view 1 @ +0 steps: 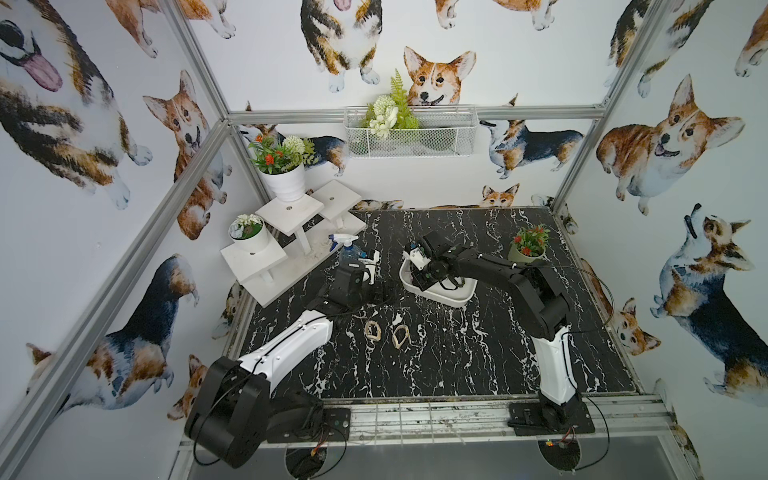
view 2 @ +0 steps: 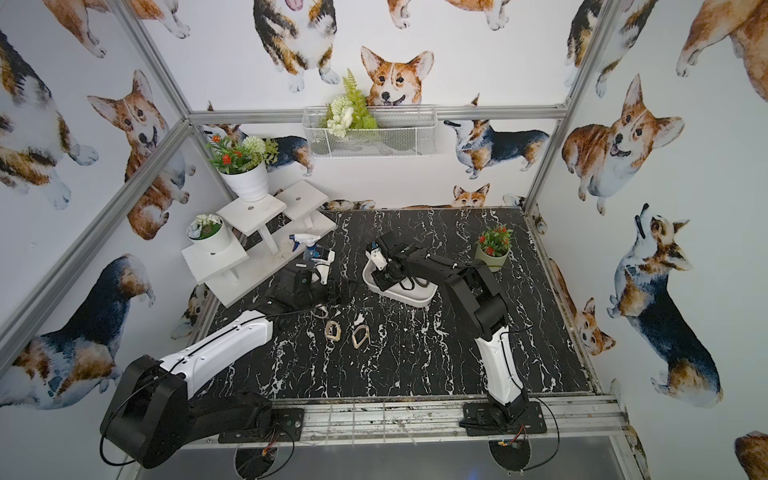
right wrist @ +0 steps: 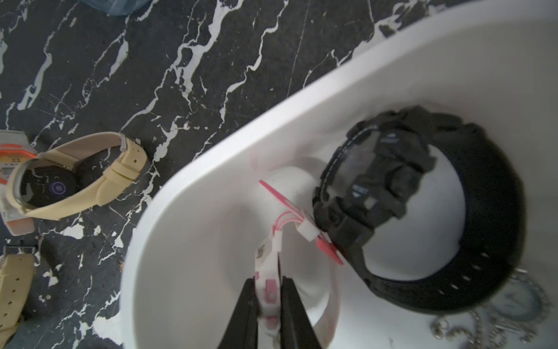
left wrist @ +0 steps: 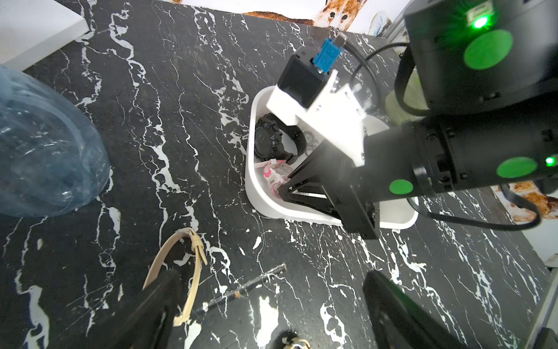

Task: Put the watch into the storage box
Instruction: Place the watch in the storage box.

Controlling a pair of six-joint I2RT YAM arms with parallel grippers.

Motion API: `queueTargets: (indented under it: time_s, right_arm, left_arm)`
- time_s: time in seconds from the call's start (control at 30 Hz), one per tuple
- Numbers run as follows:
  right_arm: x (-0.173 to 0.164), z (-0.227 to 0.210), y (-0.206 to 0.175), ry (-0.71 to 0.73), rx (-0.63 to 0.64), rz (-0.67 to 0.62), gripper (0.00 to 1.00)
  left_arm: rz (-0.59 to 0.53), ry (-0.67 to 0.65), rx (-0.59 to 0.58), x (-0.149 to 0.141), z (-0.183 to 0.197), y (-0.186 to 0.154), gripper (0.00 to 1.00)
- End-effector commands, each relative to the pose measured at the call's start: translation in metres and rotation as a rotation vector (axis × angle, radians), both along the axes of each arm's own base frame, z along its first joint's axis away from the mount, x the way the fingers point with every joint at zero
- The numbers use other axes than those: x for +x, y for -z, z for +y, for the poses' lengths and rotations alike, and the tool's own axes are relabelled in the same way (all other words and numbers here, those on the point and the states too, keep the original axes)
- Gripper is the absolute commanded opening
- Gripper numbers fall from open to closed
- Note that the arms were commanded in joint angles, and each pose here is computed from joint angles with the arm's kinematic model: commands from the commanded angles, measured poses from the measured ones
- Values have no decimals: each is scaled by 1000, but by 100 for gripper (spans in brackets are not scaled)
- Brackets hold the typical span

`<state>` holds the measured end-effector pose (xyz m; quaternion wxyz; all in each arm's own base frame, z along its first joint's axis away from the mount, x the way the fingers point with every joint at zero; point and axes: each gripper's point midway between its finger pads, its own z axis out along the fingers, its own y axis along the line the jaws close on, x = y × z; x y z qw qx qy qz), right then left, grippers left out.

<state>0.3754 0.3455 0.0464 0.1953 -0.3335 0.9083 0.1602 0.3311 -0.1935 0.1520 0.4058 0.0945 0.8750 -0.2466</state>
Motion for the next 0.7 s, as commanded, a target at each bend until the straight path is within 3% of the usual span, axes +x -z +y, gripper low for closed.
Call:
queueTargets:
  time_s: [0.0,0.2,0.43,0.67]
  right_arm:
    - [-2,-4,-1,-4,-23,1,25]
    - [-1,-4,-24,-4,-1,-38,32]
    - [-1,-2,-67,-4,60,-100,33]
    - [-45,38,-104,-179,149,-184,35]
  left_arm:
    - [-17,-5,7,2,2,-5,100]
    - [-19,-38,-25,4,6,-11,100]
    - [6,-147,-1,11,26,-12,100]
    - [83,-371,-37,21,77,-5,100]
